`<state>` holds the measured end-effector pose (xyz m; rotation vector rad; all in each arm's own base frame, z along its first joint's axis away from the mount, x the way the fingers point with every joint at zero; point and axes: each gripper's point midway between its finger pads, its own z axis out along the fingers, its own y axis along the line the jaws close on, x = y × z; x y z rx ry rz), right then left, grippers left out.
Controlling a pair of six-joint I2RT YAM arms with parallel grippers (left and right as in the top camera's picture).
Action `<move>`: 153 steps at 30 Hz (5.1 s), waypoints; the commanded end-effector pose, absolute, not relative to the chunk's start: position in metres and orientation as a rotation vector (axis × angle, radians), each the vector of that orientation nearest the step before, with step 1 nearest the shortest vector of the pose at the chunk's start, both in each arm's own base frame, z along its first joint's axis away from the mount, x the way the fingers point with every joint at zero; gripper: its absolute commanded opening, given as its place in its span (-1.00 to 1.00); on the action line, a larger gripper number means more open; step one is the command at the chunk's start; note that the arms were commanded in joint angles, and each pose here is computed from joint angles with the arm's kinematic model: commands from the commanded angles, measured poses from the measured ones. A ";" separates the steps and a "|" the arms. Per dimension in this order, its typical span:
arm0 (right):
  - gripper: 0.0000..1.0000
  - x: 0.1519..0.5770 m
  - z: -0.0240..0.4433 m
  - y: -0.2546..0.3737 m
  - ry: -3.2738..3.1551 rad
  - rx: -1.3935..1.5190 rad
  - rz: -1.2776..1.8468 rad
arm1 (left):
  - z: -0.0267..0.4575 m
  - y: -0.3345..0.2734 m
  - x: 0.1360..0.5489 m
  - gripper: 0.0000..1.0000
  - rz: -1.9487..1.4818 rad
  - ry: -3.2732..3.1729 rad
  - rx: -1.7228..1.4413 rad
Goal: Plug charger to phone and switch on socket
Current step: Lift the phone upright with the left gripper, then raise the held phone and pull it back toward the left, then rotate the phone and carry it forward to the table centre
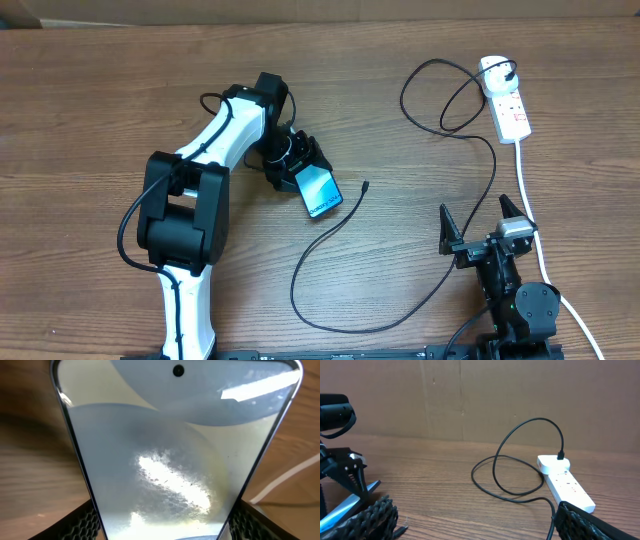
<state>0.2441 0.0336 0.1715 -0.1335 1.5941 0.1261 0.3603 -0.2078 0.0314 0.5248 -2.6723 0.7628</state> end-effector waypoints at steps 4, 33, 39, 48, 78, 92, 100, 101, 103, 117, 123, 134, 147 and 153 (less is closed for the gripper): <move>1.00 0.244 0.170 0.035 1.589 -0.137 0.127 | 0.073 -0.236 0.366 0.36 1.127 -2.422 0.525; 1.00 0.244 0.170 0.035 1.589 -0.137 0.128 | 0.176 -0.191 0.408 0.37 1.737 -1.752 0.681; 1.00 0.244 0.170 0.035 1.589 -0.137 0.128 | 0.176 -0.191 0.408 0.36 1.735 -1.751 0.682; 1.00 0.244 0.170 0.035 1.589 -0.137 0.128 | 0.176 -0.193 0.406 0.32 1.766 -1.784 0.634; 1.00 0.244 0.170 0.035 1.589 -0.137 0.128 | 0.177 -0.197 0.393 0.31 1.752 -1.774 0.637; 1.00 0.244 0.170 0.035 1.589 -0.137 0.128 | 0.177 -0.197 0.393 0.32 1.752 -1.774 0.637; 1.00 0.244 0.170 0.035 1.589 -0.137 0.128 | 0.177 -0.197 0.393 0.34 1.767 -1.788 0.619; 1.00 0.244 0.170 0.035 1.589 -0.137 0.128 | 0.177 -0.197 0.393 0.34 1.767 -1.789 0.619; 1.00 0.244 0.170 0.035 1.589 -0.137 0.128 | 0.177 -0.197 0.393 0.35 1.769 -1.791 0.617; 1.00 0.244 0.170 0.035 1.589 -0.137 0.128 | 0.152 -0.193 0.395 0.37 1.675 -1.956 0.622; 1.00 0.244 0.170 0.035 1.589 -0.137 0.127 | 0.122 -0.187 0.398 0.36 1.510 -2.119 0.681; 1.00 0.244 0.170 0.035 1.589 -0.137 0.128 | 0.075 -0.165 0.408 0.34 1.208 -2.371 0.834; 1.00 0.244 0.170 0.035 1.589 -0.137 0.128 | 0.040 -0.139 0.414 0.32 0.905 -2.615 0.896; 1.00 0.244 0.170 0.035 1.589 -0.137 0.128 | 0.037 -0.140 0.414 0.30 0.878 -2.640 0.887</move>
